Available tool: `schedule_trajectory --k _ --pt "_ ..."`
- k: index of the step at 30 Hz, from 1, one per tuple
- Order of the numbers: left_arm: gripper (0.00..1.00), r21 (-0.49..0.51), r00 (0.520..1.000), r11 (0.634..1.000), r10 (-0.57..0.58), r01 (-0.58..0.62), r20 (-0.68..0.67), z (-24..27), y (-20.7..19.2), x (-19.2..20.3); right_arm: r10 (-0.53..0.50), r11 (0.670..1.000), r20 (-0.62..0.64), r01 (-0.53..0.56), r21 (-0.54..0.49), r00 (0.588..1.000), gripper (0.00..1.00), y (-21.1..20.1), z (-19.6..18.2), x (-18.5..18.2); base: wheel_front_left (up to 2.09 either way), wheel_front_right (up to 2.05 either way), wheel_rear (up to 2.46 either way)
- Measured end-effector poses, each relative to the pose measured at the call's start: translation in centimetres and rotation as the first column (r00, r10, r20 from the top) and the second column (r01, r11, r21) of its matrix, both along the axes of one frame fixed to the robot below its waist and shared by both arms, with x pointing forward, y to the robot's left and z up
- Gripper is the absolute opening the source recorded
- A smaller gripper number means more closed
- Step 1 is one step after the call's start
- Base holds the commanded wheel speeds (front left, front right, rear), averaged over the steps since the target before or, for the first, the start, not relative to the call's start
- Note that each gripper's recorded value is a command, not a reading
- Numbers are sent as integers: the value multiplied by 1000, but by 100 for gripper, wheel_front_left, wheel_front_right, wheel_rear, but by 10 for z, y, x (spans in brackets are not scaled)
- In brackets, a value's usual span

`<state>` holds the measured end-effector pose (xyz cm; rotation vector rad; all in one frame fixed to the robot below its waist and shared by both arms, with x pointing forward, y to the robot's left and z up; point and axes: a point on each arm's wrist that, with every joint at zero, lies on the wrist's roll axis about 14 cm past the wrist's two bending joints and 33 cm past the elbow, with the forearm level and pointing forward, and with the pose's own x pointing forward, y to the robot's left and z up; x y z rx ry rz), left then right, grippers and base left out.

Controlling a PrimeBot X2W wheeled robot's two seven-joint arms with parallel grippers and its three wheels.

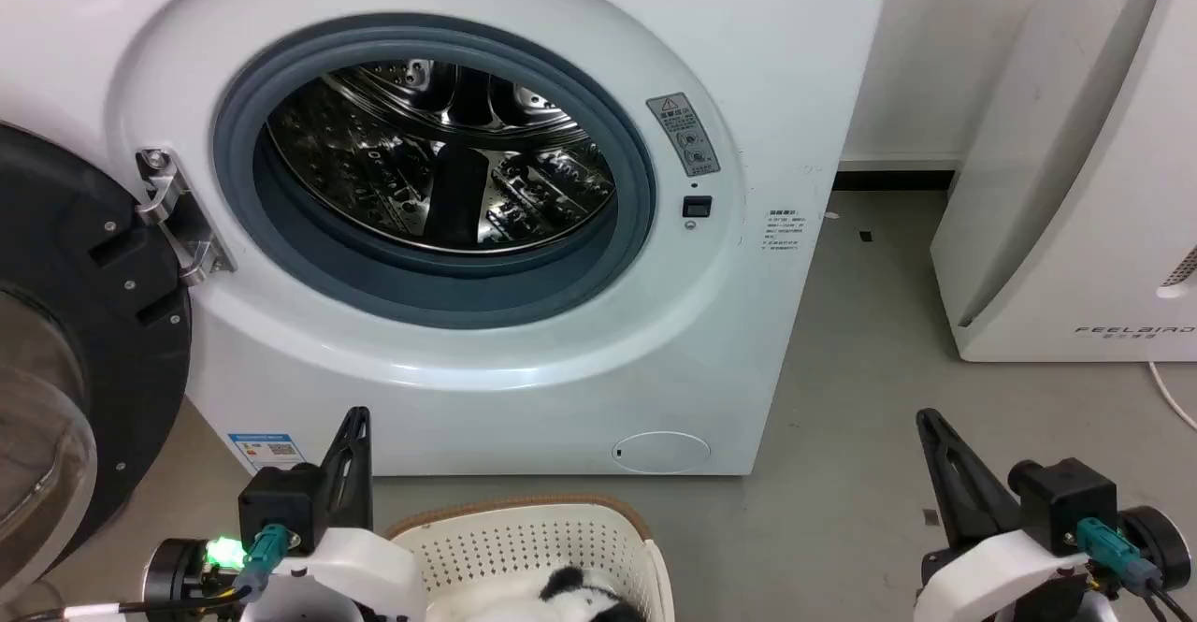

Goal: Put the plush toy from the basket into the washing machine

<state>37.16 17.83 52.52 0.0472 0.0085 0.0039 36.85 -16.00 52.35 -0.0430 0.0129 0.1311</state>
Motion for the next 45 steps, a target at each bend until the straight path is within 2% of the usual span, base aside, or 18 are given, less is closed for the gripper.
schedule_trajectory --k 45 --pt "0 0 1000 1000 0 0 0 0 0 0 0 1000 0 0 0 1000 0 0 0 0 0 0 0"
